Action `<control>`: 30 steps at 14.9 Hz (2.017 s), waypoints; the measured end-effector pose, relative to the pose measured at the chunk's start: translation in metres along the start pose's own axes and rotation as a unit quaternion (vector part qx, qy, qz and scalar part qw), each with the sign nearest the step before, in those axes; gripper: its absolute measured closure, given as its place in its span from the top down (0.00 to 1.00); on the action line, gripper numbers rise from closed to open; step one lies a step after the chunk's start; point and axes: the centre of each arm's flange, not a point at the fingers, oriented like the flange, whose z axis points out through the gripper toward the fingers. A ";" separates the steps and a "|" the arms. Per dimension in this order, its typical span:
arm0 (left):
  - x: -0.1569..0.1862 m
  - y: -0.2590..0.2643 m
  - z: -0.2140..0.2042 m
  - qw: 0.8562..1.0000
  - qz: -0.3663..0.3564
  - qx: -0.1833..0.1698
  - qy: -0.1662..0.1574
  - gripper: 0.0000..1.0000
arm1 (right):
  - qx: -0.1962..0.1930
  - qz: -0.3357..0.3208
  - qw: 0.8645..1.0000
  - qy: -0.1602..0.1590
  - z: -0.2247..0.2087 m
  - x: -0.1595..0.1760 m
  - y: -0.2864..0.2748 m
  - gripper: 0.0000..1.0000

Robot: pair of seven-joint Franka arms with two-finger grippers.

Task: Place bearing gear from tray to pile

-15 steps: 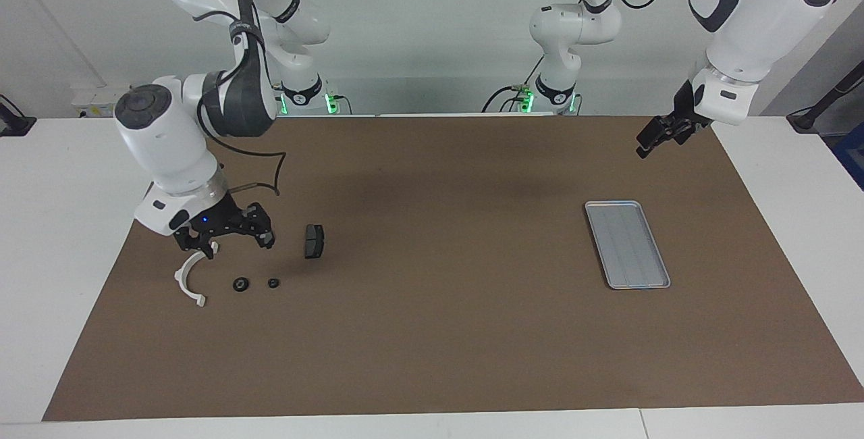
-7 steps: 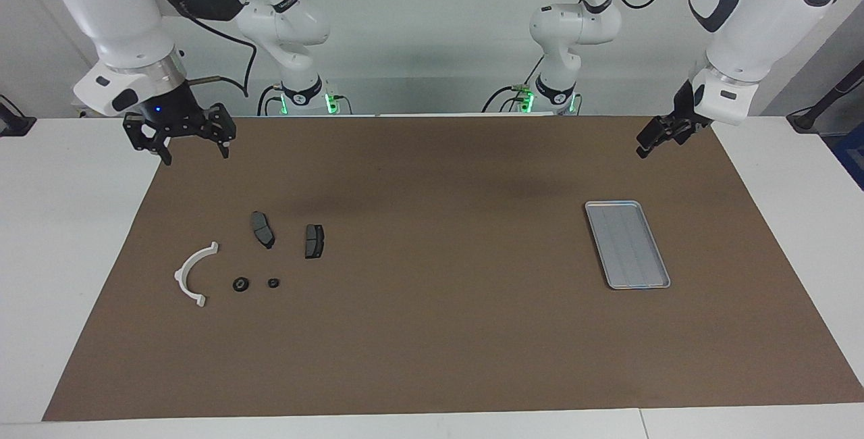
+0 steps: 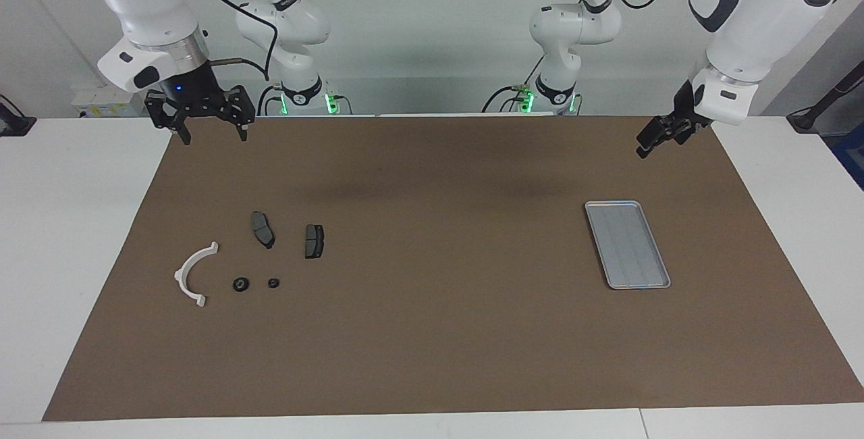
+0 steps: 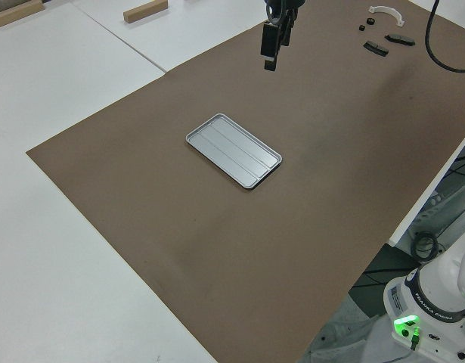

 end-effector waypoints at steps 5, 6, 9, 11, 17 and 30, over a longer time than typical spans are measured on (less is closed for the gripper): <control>0.000 0.000 0.000 1.000 0.000 0.000 0.000 1.00 | 0.003 0.007 1.000 -0.005 0.000 -0.005 0.008 1.00; 0.000 0.000 0.000 1.000 0.000 0.000 0.000 1.00 | 0.003 0.011 1.000 -0.005 0.000 -0.005 0.012 1.00; 0.000 0.000 0.000 1.000 0.000 0.000 0.000 1.00 | 0.004 0.027 1.000 -0.006 0.001 -0.007 0.029 1.00; 0.000 0.000 0.000 1.000 0.000 0.000 0.000 1.00 | 0.005 0.035 0.999 -0.006 0.000 -0.009 0.037 1.00; 0.000 0.000 0.000 1.000 0.000 0.000 0.000 1.00 | 0.027 0.046 0.999 -0.007 0.002 -0.010 0.036 1.00; 0.000 0.000 0.000 1.000 0.000 0.000 0.000 1.00 | 0.036 0.057 0.998 -0.007 0.002 -0.010 0.035 1.00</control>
